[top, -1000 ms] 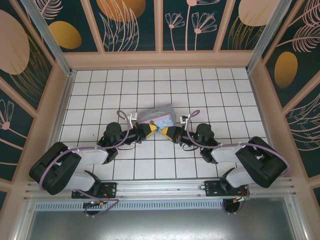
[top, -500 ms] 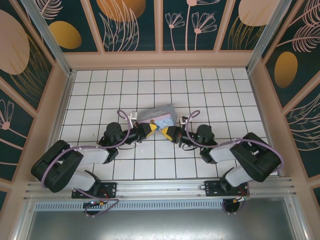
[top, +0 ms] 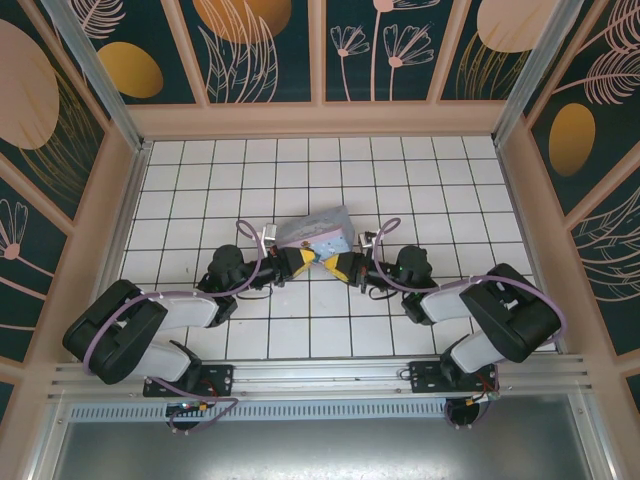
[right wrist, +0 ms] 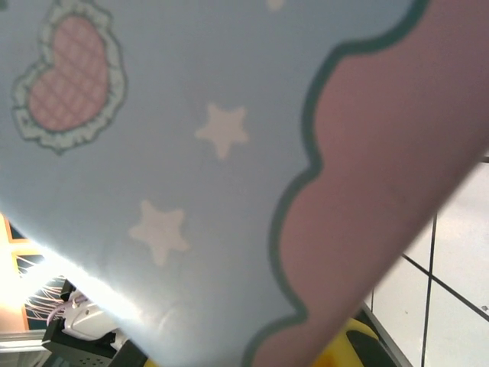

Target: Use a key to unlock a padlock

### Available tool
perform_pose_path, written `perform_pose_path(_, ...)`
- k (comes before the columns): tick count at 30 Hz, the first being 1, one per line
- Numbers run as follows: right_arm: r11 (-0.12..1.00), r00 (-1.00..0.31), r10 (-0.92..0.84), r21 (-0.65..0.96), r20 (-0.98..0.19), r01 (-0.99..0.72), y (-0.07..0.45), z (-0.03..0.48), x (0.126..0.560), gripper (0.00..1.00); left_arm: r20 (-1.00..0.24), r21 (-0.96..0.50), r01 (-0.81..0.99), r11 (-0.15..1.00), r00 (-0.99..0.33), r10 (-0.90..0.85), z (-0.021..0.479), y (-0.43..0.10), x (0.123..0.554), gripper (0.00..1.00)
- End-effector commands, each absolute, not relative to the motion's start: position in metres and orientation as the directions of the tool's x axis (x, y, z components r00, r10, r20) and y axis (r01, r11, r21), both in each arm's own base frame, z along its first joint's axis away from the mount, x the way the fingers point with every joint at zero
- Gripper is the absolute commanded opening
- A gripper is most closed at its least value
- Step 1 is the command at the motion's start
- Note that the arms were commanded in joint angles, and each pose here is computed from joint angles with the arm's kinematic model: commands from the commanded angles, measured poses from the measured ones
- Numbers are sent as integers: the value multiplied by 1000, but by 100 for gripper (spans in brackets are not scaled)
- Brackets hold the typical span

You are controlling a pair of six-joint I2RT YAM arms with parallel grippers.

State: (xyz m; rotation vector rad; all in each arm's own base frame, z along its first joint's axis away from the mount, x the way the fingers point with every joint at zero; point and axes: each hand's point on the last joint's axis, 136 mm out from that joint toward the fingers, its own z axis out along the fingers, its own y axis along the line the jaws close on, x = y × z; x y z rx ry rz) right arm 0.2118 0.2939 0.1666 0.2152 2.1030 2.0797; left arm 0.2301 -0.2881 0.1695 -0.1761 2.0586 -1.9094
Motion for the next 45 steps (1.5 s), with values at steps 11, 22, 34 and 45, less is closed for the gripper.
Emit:
perform_pose_path(11,-12,-946,231,972,-227,-236,295,206,229,0,-225,-974,225,9,-970,-90,193,-307,185,0)
perform_pose_path(22,26,-940,219,964,-263,-264,294,203,236,0,-218,-976,218,14,-972,-83,193,-306,184,0)
perform_pose_path(34,23,-940,210,962,-270,-271,299,198,236,0,-234,-971,229,63,-966,-110,185,-305,190,0)
perform_pose_path(45,35,-935,181,952,-306,-305,306,189,227,0,-311,-948,302,101,-945,-97,182,-307,192,0)
